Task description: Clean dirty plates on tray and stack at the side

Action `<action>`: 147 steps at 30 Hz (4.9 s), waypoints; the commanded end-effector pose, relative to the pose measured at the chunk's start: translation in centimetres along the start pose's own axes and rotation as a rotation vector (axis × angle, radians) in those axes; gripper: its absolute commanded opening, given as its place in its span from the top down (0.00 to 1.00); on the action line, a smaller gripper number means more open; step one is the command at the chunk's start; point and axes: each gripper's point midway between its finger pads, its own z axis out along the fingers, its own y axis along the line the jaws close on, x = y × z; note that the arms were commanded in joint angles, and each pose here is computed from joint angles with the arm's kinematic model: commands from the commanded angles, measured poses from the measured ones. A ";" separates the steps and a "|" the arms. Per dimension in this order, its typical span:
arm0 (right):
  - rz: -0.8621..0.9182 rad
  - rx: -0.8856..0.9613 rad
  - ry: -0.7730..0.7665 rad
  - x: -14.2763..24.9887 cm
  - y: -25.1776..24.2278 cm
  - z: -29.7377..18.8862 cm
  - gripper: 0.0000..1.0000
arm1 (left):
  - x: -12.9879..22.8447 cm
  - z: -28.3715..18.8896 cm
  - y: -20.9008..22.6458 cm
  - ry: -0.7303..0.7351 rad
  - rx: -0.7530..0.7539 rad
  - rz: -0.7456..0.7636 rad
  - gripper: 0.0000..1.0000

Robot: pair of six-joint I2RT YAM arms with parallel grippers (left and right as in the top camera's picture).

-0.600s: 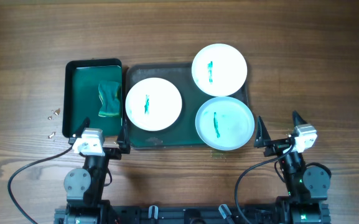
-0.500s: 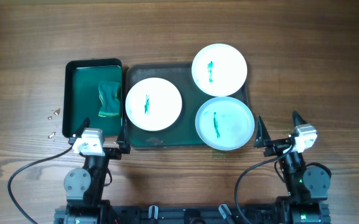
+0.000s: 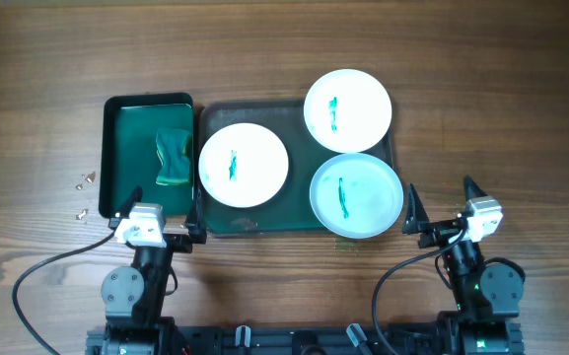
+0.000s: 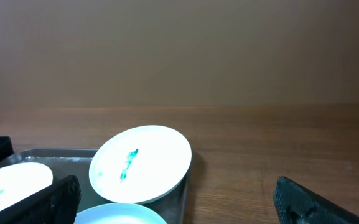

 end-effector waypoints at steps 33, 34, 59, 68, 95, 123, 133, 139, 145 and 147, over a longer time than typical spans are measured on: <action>-0.008 0.009 -0.012 -0.3 -0.1 0.0 0.00 | 0.2 0.0 0.0 0.000 -0.004 -0.005 0.00; -0.008 0.009 -0.012 -0.3 -0.1 0.0 0.00 | 0.2 0.0 0.0 -0.001 -0.004 -0.004 0.00; -0.013 -0.062 -0.032 -7.9 1.6 0.6 0.00 | -7.5 -0.3 -0.3 0.055 -0.023 -0.007 0.00; 0.064 -0.163 0.281 -10.3 3.2 5.0 0.00 | -12.1 3.6 -0.5 0.380 -0.048 -0.021 0.00; 0.520 -0.148 1.072 -0.8 4.1 11.5 0.00 | -7.8 10.4 -4.0 1.045 0.086 -0.238 0.00; 0.215 -0.187 1.323 15.7 21.4 17.4 0.70 | -4.6 11.3 3.7 1.064 -0.476 -0.268 0.11; 0.169 -0.105 1.372 19.4 21.3 16.6 0.77 | -4.5 11.3 3.7 1.068 -0.477 -0.268 0.12; 0.162 -0.160 1.317 17.3 22.3 17.9 0.83 | -4.3 11.5 3.7 1.070 -0.478 -0.268 0.11; 0.114 -0.095 1.265 14.3 20.8 18.5 0.83 | -3.5 11.7 3.7 1.095 -0.482 -0.265 0.07; 0.103 -0.068 1.286 14.6 20.2 18.0 0.83 | -3.1 11.8 3.8 1.106 -0.485 -0.263 0.07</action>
